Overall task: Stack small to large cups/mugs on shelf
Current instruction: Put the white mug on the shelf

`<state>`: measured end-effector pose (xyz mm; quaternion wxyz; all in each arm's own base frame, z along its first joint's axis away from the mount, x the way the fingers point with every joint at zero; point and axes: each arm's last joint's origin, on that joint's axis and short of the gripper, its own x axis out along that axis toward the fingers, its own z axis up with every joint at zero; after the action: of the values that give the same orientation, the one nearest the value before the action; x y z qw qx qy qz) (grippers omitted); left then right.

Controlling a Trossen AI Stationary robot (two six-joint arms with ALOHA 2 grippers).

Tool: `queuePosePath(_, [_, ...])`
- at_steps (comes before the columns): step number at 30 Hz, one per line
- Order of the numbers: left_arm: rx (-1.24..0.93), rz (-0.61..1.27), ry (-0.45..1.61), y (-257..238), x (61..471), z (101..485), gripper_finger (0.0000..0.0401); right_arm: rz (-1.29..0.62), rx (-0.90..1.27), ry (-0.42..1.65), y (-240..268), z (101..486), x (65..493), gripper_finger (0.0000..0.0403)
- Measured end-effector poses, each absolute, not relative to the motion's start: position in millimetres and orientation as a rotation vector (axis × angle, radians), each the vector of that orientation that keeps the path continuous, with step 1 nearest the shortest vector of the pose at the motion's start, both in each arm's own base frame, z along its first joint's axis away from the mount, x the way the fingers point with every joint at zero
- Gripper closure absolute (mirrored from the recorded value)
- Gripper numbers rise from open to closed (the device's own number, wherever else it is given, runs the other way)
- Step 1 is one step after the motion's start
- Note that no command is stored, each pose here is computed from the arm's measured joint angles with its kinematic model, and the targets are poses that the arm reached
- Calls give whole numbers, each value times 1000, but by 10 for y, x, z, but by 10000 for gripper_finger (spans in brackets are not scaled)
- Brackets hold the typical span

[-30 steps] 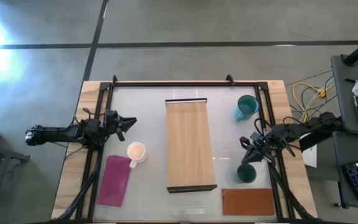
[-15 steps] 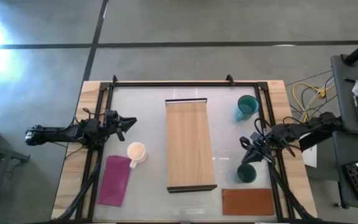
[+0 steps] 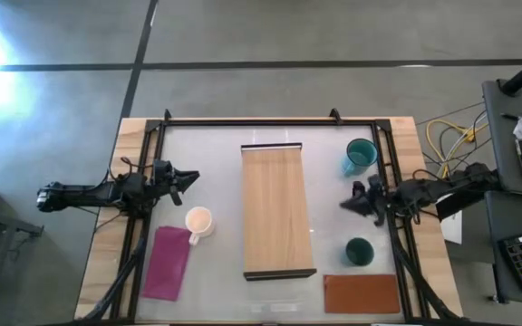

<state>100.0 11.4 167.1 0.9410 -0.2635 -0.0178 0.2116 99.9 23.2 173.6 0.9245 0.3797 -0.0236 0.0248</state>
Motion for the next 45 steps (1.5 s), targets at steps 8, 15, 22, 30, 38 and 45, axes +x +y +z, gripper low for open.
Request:
queuePosePath(8, [-538,432,-36,114,1000,1671,357,-276,903,-334,112,1866,961,394])
queuePosePath(15, [-577,510,-74,136,989,1673,357,-286,970,-370,103,1882,954,394])
queuePosePath(22, [-1059,500,-360,156,979,1799,357,-230,972,-524,91,2053,914,394])
queuePosePath(30, [-1142,502,-454,168,967,1849,357,-101,584,-808,103,2526,806,394])
queuePosePath(38, [-1024,546,-485,179,953,1895,357,-407,565,-758,77,2935,928,394])
queuePosePath(45, [-915,348,-636,152,900,2146,357,-460,470,-769,89,3299,981,394])
